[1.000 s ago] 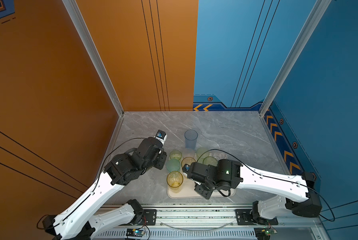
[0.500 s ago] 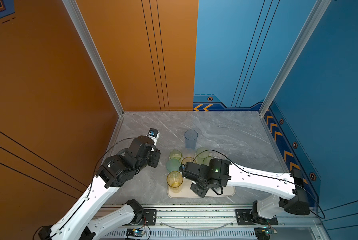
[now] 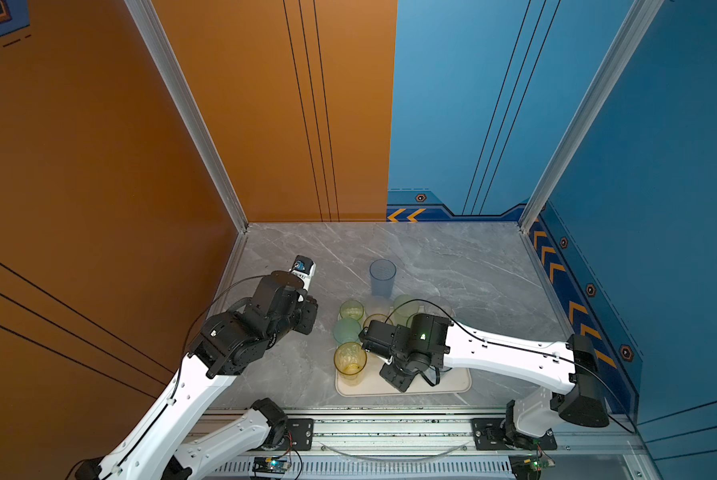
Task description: Place the glasses into the tray
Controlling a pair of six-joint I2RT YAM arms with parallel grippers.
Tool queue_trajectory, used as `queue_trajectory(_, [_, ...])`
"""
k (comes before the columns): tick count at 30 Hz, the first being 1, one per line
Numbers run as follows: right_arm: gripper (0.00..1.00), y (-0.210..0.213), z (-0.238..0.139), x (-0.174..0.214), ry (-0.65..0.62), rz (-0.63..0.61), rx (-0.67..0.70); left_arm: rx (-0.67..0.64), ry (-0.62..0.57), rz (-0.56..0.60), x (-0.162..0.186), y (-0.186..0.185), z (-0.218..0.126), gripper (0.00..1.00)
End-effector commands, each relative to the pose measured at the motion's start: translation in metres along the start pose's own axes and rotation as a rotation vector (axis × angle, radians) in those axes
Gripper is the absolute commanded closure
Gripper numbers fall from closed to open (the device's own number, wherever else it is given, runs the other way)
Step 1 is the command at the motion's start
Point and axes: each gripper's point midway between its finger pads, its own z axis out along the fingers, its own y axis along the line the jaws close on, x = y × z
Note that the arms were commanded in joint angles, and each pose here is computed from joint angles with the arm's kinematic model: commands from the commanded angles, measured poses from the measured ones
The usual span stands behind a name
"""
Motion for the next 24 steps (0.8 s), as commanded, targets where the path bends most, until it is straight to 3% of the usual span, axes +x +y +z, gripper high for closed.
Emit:
queue_trajectory(1, [0.83,0.002,0.011,0.001,0.028,0.005,-0.016,0.008,0.002,0.010,0.002,0.002,-0.005,0.83])
queue_trajectory(15, [0.96,-0.003,0.022,-0.003,0.038,0.021,0.011,0.005,0.003,0.012,0.002,0.004,-0.007,0.83])
queue_trajectory(24, [0.97,0.003,0.009,-0.016,-0.034,0.018,-0.009,0.010,0.009,0.017,0.000,0.002,-0.006,0.82])
